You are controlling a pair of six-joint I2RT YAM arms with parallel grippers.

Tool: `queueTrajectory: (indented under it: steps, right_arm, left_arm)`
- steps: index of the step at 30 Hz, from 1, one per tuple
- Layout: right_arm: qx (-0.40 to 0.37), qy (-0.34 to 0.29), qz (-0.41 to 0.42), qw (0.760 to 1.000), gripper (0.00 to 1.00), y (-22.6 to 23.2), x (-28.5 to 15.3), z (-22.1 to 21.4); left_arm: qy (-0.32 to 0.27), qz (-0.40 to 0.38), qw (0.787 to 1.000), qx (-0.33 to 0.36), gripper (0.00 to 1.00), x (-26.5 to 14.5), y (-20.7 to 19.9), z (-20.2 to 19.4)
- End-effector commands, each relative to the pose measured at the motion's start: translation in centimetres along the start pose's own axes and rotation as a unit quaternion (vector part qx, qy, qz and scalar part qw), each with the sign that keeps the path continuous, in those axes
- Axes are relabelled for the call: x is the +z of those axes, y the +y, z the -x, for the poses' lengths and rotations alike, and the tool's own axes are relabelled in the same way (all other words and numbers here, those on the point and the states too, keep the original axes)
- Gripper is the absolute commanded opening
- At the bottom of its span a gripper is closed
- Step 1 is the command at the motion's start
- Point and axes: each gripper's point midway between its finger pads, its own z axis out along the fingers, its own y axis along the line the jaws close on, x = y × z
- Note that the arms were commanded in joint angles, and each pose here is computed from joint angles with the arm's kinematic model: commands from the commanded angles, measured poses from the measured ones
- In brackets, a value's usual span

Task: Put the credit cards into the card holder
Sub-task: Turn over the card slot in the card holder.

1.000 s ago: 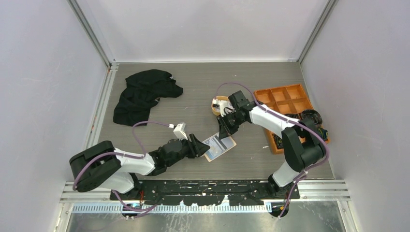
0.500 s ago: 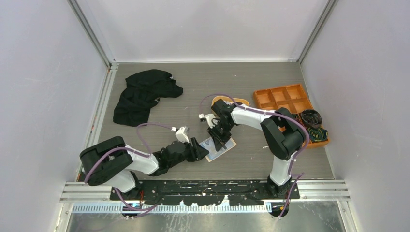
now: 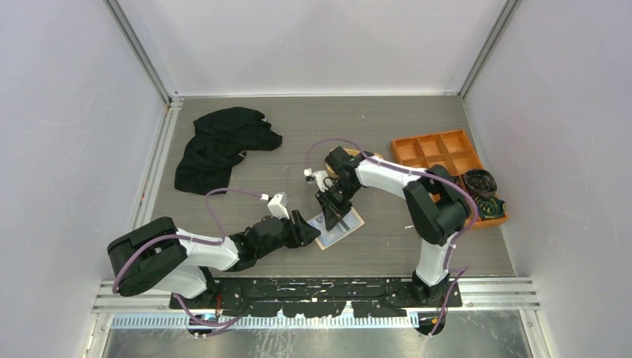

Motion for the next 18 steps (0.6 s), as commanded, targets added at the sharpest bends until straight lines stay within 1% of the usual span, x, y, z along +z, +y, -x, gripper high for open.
queueTrajectory:
  steps: [1, 2, 3, 4, 5, 6, 7, 8, 9, 10, 13, 14, 16, 18]
  right_arm:
    - [-0.128, -0.116, 0.004, 0.985, 0.12, 3.1, -6.3, 2.7]
    - [-0.174, -0.138, -0.011, 0.975, 0.15, 3.4, -7.2, 2.5]
    - [-0.23, -0.16, -0.025, 0.96, 0.17, 3.5, -7.9, 2.4]
    - [-0.303, -0.185, -0.035, 0.934, 0.24, 3.8, -8.5, 2.2]
    - [-0.366, -0.19, -0.043, 0.91, 0.33, 3.8, -8.4, 1.1]
    - [-0.428, -0.198, -0.058, 0.88, 0.4, 3.5, -8.3, 0.5]
    - [-0.467, -0.205, -0.071, 0.858, 0.43, 3.2, -8.0, 0.1]
    - [-0.487, -0.205, -0.08, 0.845, 0.43, 2.8, -7.7, -0.3]
    - [-0.498, -0.198, -0.083, 0.84, 0.41, 2.4, -7.2, -0.7]
    - [-0.505, -0.189, -0.087, 0.838, 0.37, 2.0, -7.1, -0.7]
    - [-0.484, -0.136, -0.091, 0.86, 0.2, -0.1, -6.0, -0.4]
    - [-0.475, -0.119, -0.098, 0.867, 0.16, -1.0, -5.6, -0.3]
    - [-0.464, -0.096, -0.111, 0.874, 0.14, -2.3, -4.7, -0.2]
    - [-0.459, -0.086, -0.116, 0.877, 0.13, -2.9, -3.8, -0.2]
  left_arm:
    - [-0.02, -0.021, 1.0, 0.013, 0.47, -0.1, -1.6, 1.3]
    - [-0.019, -0.025, 0.999, 0.013, 0.47, -0.1, -1.7, 1.3]
    - [-0.021, -0.031, 0.999, 0.012, 0.47, -0.1, -1.9, 1.3]
    - [-0.023, -0.036, 0.999, 0.011, 0.47, -0.1, -2.0, 1.4]
    - [-0.025, -0.038, 0.999, 0.009, 0.46, -0.1, -2.0, 1.4]
    - [-0.027, -0.038, 0.999, 0.008, 0.46, -0.1, -1.9, 1.4]
    - [-0.027, -0.036, 0.999, 0.006, 0.45, -0.1, -1.8, 1.4]
    - [-0.026, -0.031, 0.999, 0.005, 0.44, 0.0, -1.5, 1.3]
    - [-0.024, -0.023, 0.999, 0.004, 0.4, 0.1, -1.2, 1.2]
    - [-0.02, -0.015, 1.0, 0.004, 0.36, 0.3, -0.9, 1.1]
    - [-0.001, 0.016, 1.0, 0.008, 0.27, 0.9, 0.2, 0.5]
    - [0.005, 0.025, 1.0, 0.011, 0.25, 1.1, 0.5, 0.3]
    - [0.01, 0.035, 0.999, 0.014, 0.24, 1.2, 1.0, 0.1]
    - [0.01, 0.038, 0.999, 0.015, 0.24, 1.2, 1.2, 0.1]
